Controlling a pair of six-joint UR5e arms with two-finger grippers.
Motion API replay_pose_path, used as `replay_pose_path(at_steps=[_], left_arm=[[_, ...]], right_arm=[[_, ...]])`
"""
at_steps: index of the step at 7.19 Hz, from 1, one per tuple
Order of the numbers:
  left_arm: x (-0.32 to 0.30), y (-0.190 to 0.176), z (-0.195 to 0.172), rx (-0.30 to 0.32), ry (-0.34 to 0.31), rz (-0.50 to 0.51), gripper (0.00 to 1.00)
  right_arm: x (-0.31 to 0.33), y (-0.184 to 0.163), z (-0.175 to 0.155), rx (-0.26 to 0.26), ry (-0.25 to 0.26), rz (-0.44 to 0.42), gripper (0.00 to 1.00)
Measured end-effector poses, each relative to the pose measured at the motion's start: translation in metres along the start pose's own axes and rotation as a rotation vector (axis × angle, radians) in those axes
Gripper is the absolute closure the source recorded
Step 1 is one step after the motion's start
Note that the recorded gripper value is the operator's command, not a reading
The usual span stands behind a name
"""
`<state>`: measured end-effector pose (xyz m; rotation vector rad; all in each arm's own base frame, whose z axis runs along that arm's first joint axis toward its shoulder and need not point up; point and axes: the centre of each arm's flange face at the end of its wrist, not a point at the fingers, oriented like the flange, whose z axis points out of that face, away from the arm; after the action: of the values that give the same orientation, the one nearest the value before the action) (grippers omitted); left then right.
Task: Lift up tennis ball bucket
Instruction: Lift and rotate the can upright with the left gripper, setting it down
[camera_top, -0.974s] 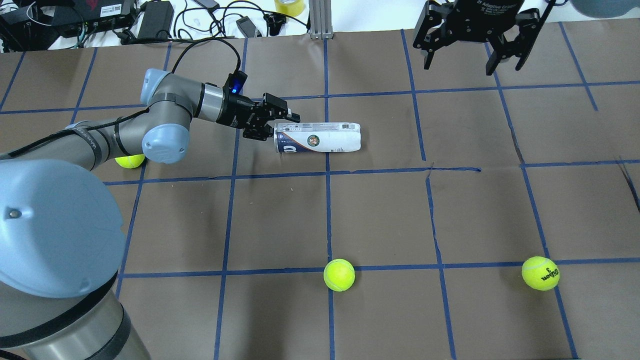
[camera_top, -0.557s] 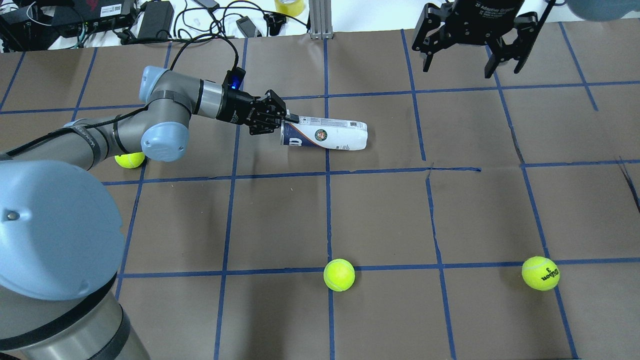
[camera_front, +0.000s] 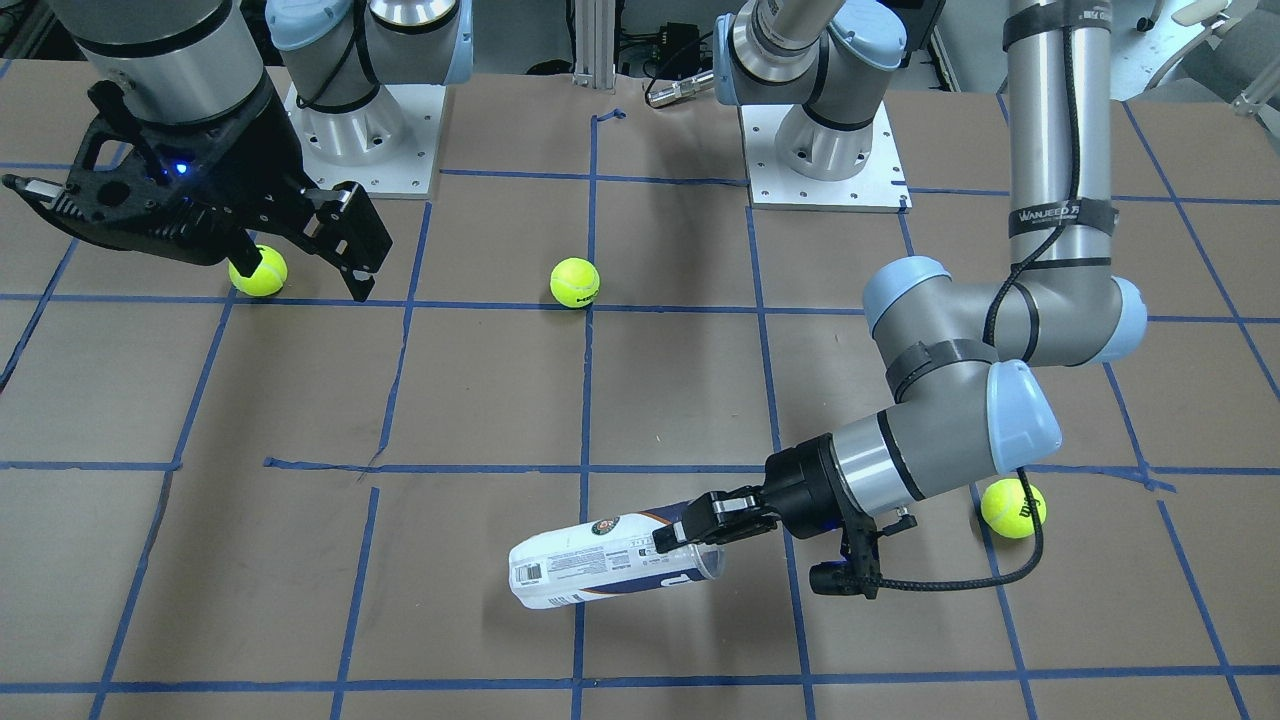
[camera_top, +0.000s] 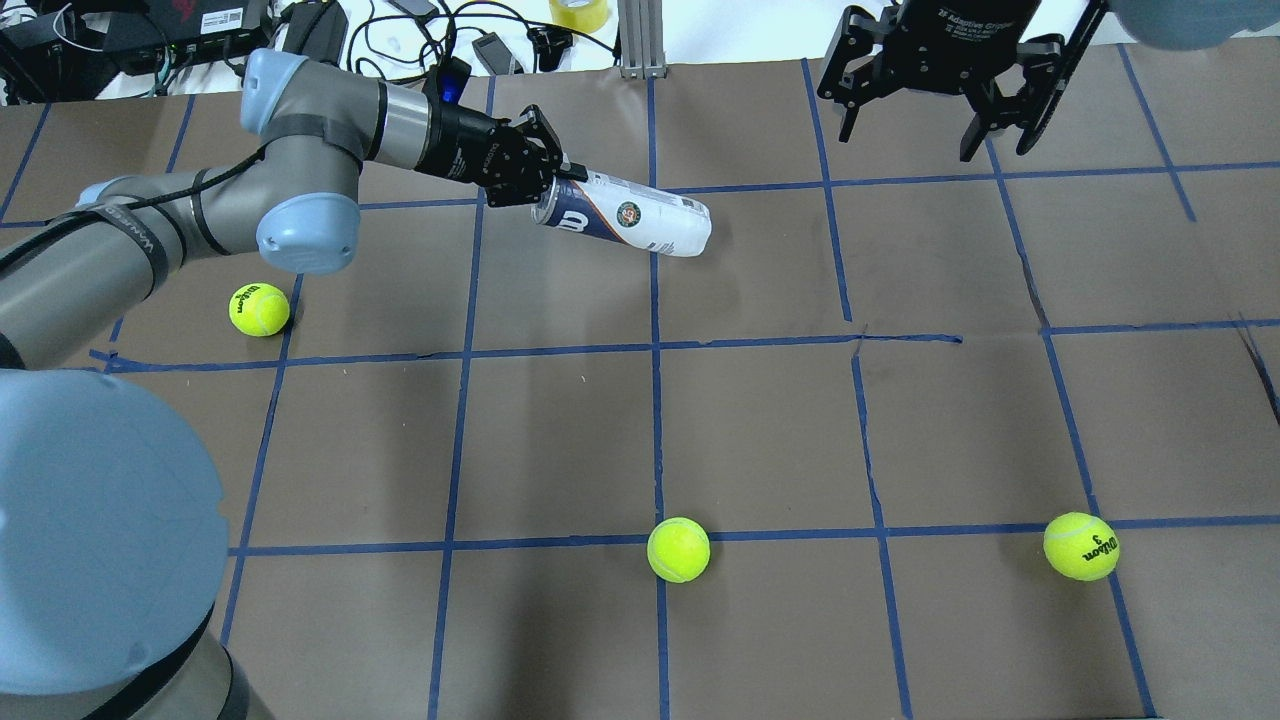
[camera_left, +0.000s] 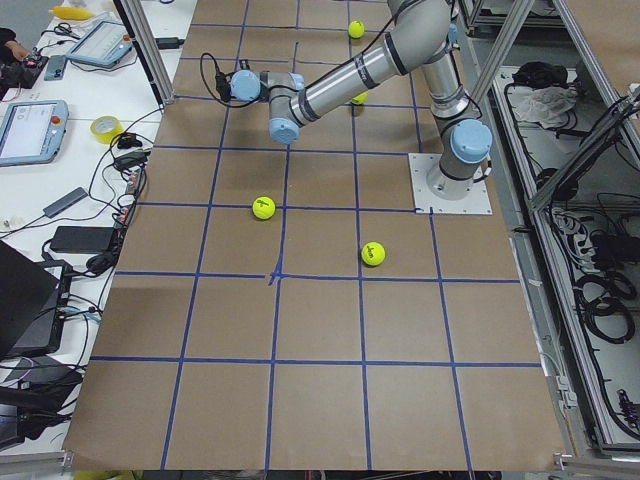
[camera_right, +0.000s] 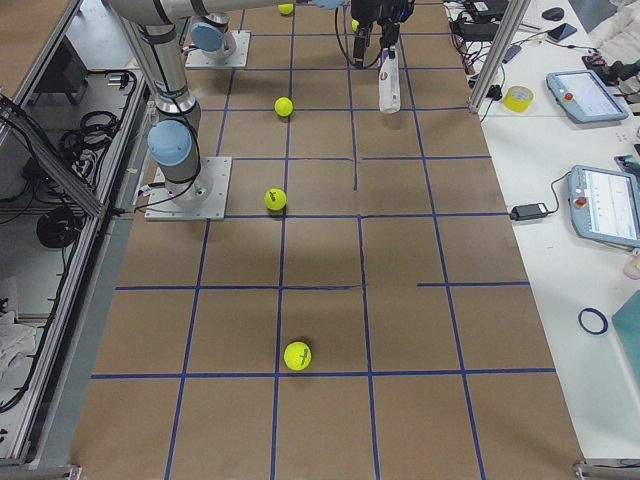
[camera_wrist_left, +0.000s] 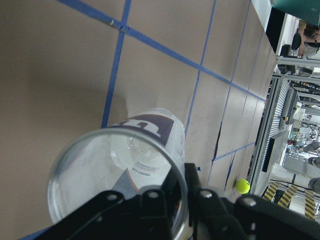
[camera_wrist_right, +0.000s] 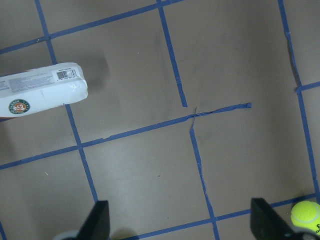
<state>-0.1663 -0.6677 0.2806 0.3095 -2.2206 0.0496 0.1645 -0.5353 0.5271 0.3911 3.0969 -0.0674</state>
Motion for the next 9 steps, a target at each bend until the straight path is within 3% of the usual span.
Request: replay_pose_path(at_steps=[1, 5, 6, 7, 9], left_arm=[[0.03, 0.001, -0.009, 0.014, -0.089, 0.011, 1.0], [0.12, 0.031, -0.009, 0.153, -0.653, 0.205, 1.0], [0.127, 0.035, -0.002, 0.173, -0.75, 0.266, 1.0], [0.128, 0.037, 0.004, 0.172, -0.794, 0.303, 1.0], [0.122, 0.038, 0.017, 0.149, -0.817, 0.313, 1.0]], right_arm=[[0.0, 0.0, 0.0, 0.0, 0.0, 0.001, 0.0], [0.001, -0.001, 0.0, 0.002, 0.003, 0.003, 0.0], [0.001, -0.001, 0.0, 0.002, 0.002, 0.003, 0.0], [0.001, -0.001, 0.0, 0.002, 0.002, 0.003, 0.0], [0.002, -0.001, 0.0, 0.002, 0.004, 0.004, 0.0]])
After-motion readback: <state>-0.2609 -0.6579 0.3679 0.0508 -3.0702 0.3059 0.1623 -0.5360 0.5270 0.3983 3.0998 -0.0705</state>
